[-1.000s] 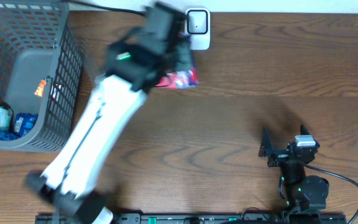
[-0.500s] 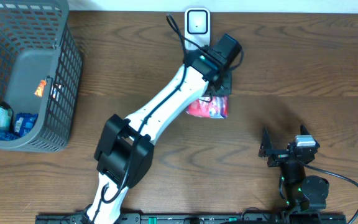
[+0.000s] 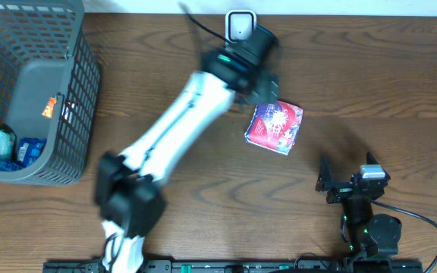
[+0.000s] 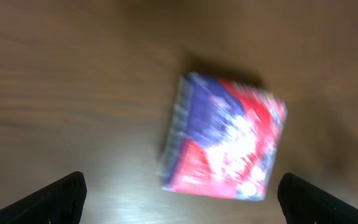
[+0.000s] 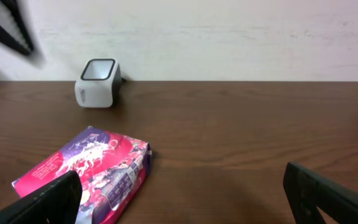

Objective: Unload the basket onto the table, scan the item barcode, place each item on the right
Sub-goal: 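Carry the purple pack to the scanner and set it down nearby, then reach the left gripper into the basket and grasp the orange tissue pack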

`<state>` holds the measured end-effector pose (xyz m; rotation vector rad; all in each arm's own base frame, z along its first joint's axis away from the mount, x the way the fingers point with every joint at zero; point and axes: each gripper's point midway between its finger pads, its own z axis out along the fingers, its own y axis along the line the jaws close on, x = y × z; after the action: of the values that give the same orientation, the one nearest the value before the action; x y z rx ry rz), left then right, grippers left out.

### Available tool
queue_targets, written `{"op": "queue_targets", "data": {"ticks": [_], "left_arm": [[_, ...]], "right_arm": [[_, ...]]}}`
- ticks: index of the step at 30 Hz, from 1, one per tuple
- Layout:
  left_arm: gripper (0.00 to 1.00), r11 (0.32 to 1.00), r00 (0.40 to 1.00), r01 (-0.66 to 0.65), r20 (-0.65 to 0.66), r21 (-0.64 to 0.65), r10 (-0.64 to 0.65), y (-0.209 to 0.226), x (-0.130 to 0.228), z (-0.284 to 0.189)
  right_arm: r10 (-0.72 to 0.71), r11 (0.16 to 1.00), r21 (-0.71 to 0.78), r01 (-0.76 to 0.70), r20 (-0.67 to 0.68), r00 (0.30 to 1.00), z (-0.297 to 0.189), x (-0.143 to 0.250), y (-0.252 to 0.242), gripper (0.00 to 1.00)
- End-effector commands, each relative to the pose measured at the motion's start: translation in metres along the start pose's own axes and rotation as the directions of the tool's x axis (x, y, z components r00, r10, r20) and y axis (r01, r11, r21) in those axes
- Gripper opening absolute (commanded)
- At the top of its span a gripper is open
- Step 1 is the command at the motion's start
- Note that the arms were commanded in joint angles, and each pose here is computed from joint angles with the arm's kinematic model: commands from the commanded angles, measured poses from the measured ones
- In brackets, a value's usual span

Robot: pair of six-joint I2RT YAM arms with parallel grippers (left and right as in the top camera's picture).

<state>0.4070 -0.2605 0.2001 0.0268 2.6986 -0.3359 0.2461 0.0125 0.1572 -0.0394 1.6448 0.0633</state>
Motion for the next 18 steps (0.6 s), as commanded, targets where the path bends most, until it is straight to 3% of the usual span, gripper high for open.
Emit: {"op": "queue_targets", "data": {"ticks": [1,6,12,15,18], "left_arm": [[0.98,0.982,0.956,0.135,0.279,-0.134,-0.093,0.082,-0.064,-0.092],[0.98,0.875,0.837,0.427,0.467,-0.229,-0.285,0.219,-0.090,-0.165],[0.94,0.619,0.649,0.730,0.581,-0.292,-0.491,0.375,-0.063,-0.210],[0.93,0.530,0.610,0.783,0.563,-0.325,-0.558,0.422,-0.039,-0.208],[0.93,0.515,0.605,0.794,0.505,-0.324,-0.615,0.447,-0.026,-0.192]], "right_arm": [[-0.007,1.000,0.014,0.007,0.001,1.000,0.000,0.000,-0.003,0.99],[-0.007,1.000,0.014,0.007,0.001,1.000,0.000,0.000,-0.003,0.99],[-0.007,1.000,0.014,0.007,0.001,1.000,0.000,0.000,-0.003,0.99],[-0.007,1.000,0.014,0.007,0.001,1.000,0.000,0.000,-0.003,0.99],[-0.007,1.000,0.014,0.007,0.001,1.000,0.000,0.000,-0.003,0.99]]}}
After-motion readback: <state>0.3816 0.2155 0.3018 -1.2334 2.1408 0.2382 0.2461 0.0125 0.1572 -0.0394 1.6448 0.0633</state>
